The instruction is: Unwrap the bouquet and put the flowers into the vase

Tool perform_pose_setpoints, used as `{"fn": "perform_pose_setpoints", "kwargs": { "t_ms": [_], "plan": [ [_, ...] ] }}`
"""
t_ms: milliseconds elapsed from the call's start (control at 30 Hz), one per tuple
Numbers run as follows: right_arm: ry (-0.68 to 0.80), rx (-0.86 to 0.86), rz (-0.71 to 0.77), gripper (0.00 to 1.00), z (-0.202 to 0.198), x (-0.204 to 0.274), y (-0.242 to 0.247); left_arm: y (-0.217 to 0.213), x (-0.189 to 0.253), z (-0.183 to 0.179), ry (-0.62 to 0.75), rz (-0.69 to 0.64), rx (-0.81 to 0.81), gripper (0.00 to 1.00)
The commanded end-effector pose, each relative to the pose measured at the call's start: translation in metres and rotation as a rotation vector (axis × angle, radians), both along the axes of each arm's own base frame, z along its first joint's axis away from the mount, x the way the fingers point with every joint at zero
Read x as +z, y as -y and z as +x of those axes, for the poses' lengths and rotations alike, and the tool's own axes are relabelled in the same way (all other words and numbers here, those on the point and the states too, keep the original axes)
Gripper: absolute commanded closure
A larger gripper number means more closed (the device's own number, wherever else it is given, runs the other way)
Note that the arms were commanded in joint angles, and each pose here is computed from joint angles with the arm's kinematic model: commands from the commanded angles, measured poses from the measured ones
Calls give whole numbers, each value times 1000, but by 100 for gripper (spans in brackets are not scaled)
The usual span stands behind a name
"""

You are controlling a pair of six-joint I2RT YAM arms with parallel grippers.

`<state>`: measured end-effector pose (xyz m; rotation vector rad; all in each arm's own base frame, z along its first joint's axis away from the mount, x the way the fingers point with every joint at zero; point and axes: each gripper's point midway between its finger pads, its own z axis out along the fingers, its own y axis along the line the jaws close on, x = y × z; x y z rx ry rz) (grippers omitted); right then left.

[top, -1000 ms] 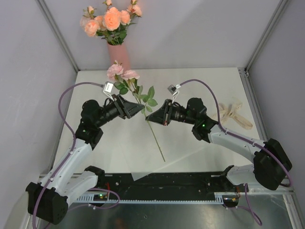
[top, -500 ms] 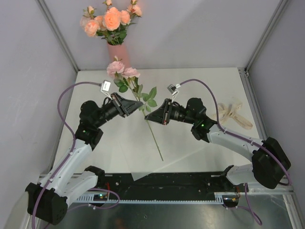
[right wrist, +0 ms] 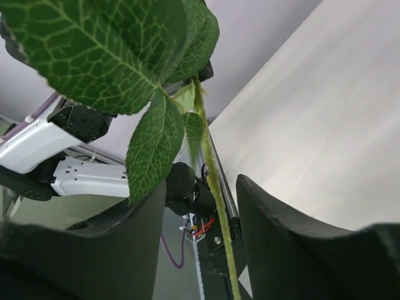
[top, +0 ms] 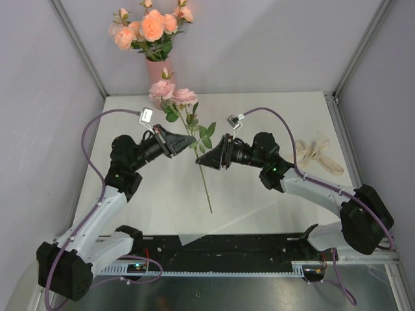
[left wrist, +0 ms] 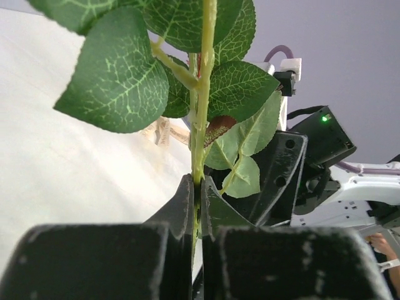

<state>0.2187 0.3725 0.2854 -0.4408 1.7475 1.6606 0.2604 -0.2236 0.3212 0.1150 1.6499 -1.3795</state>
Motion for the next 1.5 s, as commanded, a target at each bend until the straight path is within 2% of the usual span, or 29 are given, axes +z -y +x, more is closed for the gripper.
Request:
{"fn": "perform_pose_setpoints", "kwargs": {
  "t_ms": [0,167,267,400,500,633,867,1067,1467],
  "plan": [
    [65,-19,6,39,-3,17,13,-5,26,12,165,28,59,100],
    [129,-95,-45,8,-3,24,30,-23,53,37,325,116,212,100],
    [173,-159,-69,1,-2,31,43,-45,77,60,455,219,356,100],
    [192,-216,-109,1,0,29,56,-91,115,102,574,365,633,100],
    [216,-240,-119,1,-1,30,64,-121,155,125,650,425,788,100],
    [236,-267,-134,1,1,31,74,-149,215,145,762,410,932,100],
    [239,-302,-132,1,9,32,84,-179,281,182,876,334,1076,100],
    [246,-326,-129,1,15,35,92,-185,293,214,915,269,1060,100],
    [223,-329,-132,1,27,29,99,-182,273,262,1059,220,1040,100]
  ]
}}
